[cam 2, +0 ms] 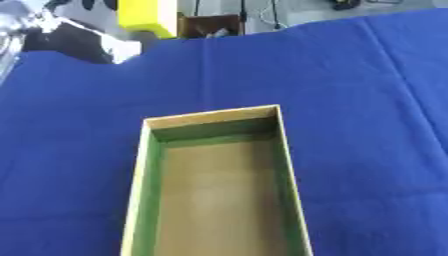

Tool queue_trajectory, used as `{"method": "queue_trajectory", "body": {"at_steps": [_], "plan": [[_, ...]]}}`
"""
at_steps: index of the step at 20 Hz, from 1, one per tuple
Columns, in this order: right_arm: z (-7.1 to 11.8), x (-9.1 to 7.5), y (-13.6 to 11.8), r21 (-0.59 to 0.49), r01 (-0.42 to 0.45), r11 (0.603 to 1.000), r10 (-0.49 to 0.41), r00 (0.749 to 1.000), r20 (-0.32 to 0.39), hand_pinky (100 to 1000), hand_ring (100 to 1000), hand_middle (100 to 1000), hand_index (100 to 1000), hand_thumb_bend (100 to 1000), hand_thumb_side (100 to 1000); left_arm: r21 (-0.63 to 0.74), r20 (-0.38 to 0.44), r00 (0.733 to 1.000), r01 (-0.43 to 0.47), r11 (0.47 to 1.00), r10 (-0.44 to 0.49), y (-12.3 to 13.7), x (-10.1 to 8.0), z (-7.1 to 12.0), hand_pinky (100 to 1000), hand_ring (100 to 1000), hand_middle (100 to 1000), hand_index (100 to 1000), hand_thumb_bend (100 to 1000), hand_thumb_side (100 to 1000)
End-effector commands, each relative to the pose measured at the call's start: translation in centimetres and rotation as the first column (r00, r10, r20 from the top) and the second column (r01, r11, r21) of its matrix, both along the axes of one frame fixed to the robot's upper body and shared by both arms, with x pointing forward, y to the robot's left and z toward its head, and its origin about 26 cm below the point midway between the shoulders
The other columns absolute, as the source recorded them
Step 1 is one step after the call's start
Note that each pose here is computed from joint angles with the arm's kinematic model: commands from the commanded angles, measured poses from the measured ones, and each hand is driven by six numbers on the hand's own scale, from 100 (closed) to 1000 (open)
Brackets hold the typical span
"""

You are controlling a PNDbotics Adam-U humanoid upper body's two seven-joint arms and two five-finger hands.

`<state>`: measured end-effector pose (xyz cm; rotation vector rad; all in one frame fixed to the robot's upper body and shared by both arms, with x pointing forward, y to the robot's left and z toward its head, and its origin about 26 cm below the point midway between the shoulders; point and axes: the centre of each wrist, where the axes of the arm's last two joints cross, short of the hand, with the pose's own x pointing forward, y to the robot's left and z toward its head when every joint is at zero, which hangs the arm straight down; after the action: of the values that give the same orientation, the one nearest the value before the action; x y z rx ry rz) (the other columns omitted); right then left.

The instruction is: Pick up objects on the table and place them in the box.

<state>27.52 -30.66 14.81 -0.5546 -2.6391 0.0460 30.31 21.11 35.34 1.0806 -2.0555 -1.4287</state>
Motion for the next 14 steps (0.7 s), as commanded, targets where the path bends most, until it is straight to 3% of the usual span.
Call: {"method": "queue_trajectory", "body": {"at_steps": [1,8,14], "plan": [[0.8,-0.3,-0.5,-0.007,0.003,1.000,-0.003,1.000,0.026,760,785,638,805,100,596,-0.011,0.032,0.997,0.065,0.998,-0.065,-0.8,-0.8,0.0,308,454,350,496,100,334],[0.7,-0.5,-0.9,0.001,0.021,1.000,-0.021,0.999,0.029,760,785,639,804,100,599,-0.015,-0.031,0.986,0.161,0.987,-0.162,-3.3,-0.4,-2.7,305,453,350,496,100,339],[0.7,-0.5,-0.9,0.008,0.031,1.000,-0.031,0.999,0.029,760,785,639,804,100,593,0.071,-0.073,0.982,0.178,0.981,-0.173,-4.8,-0.4,-5.3,306,454,350,497,100,324]]}}
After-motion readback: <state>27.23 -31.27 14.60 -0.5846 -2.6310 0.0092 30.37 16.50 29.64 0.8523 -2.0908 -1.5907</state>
